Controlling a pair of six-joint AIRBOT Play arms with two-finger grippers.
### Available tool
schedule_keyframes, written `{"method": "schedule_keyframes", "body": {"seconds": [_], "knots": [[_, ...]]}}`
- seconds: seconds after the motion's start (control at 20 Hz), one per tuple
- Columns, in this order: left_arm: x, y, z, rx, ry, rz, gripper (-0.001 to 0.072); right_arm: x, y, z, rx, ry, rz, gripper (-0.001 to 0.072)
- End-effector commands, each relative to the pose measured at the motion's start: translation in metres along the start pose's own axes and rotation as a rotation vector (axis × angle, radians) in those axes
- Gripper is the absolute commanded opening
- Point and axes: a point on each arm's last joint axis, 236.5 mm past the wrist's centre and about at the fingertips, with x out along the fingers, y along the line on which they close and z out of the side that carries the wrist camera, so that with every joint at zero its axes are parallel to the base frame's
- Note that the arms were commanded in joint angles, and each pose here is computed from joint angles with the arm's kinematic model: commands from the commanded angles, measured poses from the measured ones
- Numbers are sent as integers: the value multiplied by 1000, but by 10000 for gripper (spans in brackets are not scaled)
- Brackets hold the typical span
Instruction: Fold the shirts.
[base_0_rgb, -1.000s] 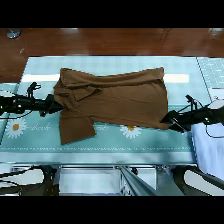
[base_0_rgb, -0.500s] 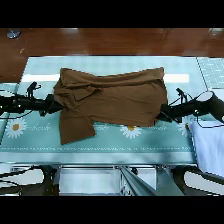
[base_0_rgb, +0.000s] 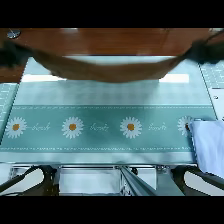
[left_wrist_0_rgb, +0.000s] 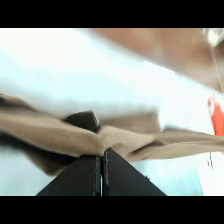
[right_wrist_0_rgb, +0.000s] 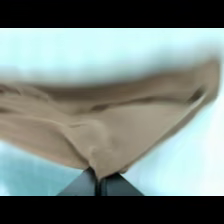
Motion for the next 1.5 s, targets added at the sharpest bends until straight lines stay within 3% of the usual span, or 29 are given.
{"method": "schedule_keyframes", "body": {"seconds": [0.0,0.3,0.5,0.7,0.95,1.45], "knots": [[-77,-113,80,278,-291,-39,21,-122,74,61,-188,-309,-23,24],[-189,-190,78,562,-507,206,21,-281,164,15,-374,-642,-50,24],[-239,-226,42,702,-575,381,20,-340,181,-29,-401,-757,-108,24],[-298,-232,16,756,-653,556,20,-354,169,-66,-367,-724,-189,24],[-261,-187,-6,665,-482,533,20,-297,126,-90,-284,-470,-235,24],[-47,11,-37,290,-6,488,21,-55,-20,-67,-25,-80,-203,24]]}}
